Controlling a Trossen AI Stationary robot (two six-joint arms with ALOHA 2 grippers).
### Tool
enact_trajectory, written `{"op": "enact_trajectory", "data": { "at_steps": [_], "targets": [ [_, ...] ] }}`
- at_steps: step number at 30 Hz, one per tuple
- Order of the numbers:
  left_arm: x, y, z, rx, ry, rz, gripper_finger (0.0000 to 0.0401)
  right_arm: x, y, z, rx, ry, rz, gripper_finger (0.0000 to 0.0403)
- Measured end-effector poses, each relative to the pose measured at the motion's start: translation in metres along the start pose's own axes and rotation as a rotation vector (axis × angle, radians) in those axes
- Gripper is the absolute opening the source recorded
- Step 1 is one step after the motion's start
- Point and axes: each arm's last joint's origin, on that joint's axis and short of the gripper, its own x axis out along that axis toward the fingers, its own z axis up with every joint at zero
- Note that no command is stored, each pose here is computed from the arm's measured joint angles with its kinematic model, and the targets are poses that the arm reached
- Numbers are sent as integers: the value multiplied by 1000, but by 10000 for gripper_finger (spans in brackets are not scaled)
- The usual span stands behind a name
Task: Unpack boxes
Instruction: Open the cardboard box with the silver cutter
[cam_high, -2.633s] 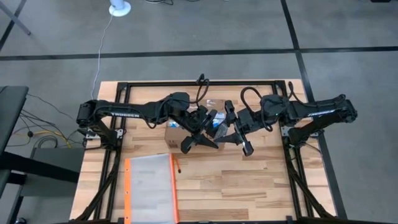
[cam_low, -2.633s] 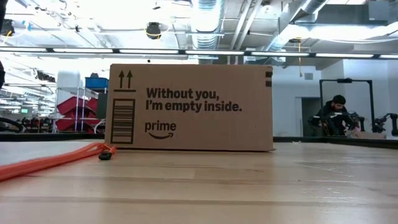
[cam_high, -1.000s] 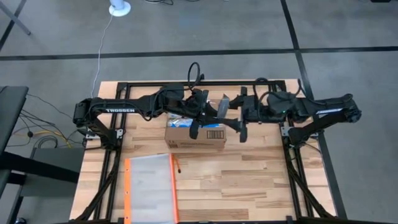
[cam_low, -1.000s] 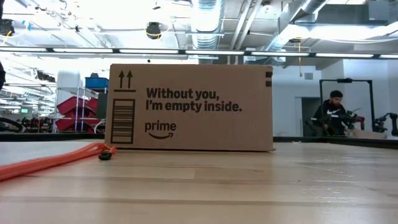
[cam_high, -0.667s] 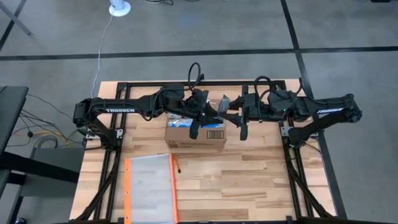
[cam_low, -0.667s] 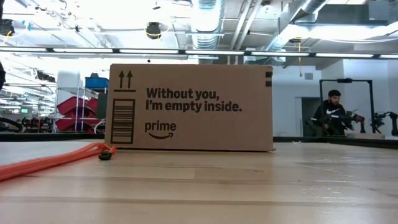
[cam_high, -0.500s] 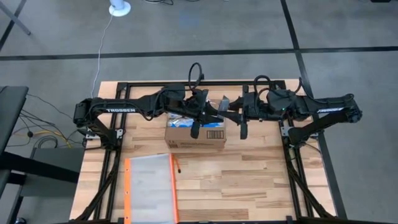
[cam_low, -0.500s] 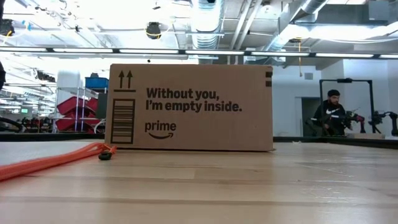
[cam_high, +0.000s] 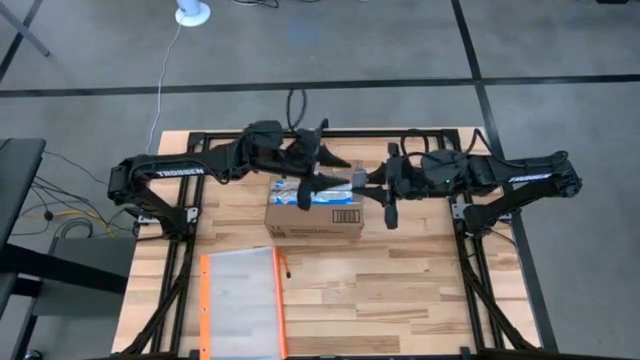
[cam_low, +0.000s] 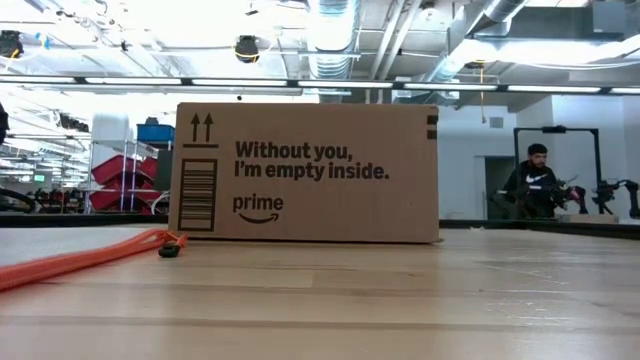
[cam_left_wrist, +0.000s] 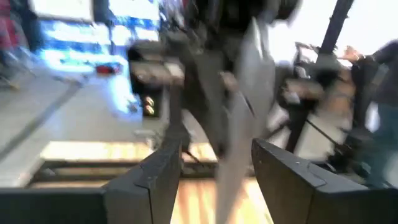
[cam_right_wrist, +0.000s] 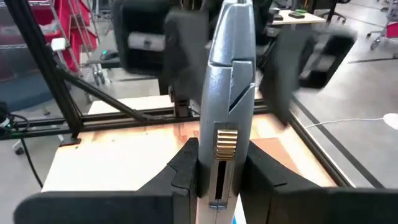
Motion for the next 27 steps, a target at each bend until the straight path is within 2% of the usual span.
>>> {"op": "enact_trajectory", "data": {
  "at_steps": [3, 18, 27],
  "targets": [
    [-1, 0, 5, -12, -42, -4, 181, 1, 0, 0, -1, 2, -1, 60],
    [5, -9, 3, -73, -49, -63, 183, 5, -1, 3, -40, -35, -7, 60],
    [6, -11, 4, -54, -71, -71, 183, 7, -5, 5, -36, -46, -22, 60]
  ]
}}
